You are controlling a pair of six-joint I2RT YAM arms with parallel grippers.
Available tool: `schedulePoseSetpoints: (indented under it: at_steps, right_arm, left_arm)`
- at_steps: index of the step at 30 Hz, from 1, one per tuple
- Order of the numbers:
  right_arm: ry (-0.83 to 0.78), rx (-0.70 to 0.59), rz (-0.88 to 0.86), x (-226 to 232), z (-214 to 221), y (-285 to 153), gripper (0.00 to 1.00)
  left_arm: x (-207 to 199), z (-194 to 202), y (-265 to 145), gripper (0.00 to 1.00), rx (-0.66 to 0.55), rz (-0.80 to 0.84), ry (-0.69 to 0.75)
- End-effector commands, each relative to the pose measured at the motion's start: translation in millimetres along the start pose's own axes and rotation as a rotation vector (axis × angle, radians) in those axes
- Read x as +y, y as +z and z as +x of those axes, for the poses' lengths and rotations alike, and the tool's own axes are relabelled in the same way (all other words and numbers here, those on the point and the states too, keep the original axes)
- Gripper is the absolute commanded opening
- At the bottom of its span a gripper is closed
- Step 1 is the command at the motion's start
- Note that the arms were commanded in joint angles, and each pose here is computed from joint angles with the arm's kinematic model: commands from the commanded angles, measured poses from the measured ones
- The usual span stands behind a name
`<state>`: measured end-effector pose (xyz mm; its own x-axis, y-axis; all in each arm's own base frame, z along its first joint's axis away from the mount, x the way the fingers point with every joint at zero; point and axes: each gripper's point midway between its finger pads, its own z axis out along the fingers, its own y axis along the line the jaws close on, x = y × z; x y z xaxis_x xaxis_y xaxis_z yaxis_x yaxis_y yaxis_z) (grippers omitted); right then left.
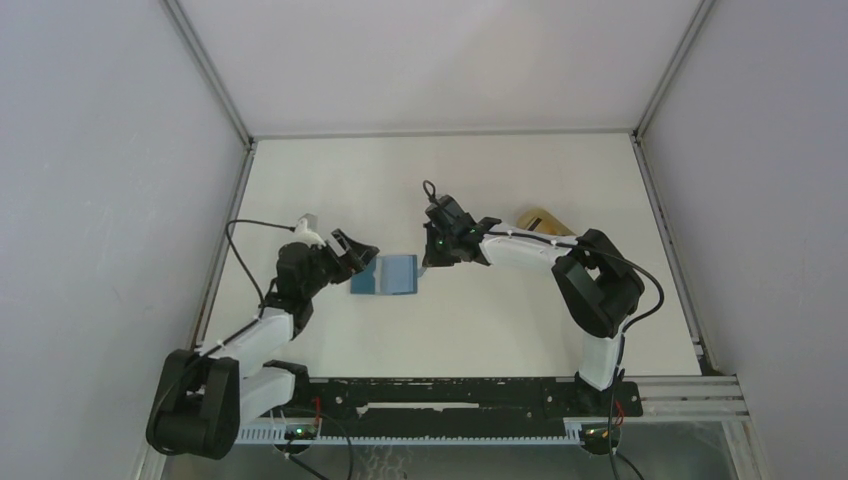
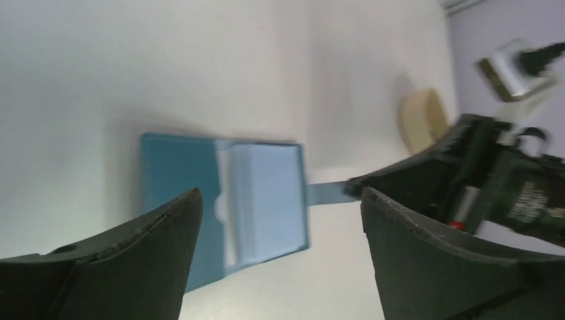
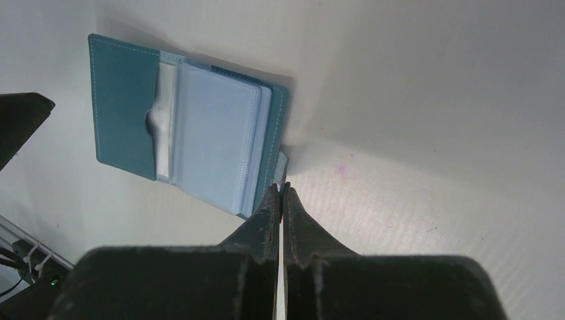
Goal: Take the credit cards out of the card holder
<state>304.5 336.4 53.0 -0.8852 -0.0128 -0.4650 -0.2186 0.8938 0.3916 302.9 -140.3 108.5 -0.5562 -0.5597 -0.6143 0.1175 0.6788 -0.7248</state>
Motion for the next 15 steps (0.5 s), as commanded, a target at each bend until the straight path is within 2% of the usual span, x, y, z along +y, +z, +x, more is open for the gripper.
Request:
schedulePoseSetpoints:
  at_steps: [1,7,15]
  right_arm:
    - [0.0,-0.076,-0.058,12,-24,-19,0.0]
    - [-0.001,-0.067,-0.068,12,-20,-19,0.0]
    - [-0.002,-0.07,-0.068,10,-18,-23,0.0]
  left_arm:
    - [41,-15,-14,0.93,-0.049,-0.254,0.09]
    - [71,-17,-26,0.95,-0.084,-0.325,0.057]
    - [65,3,-8,0.96,-0.009,-0.203,-0.033]
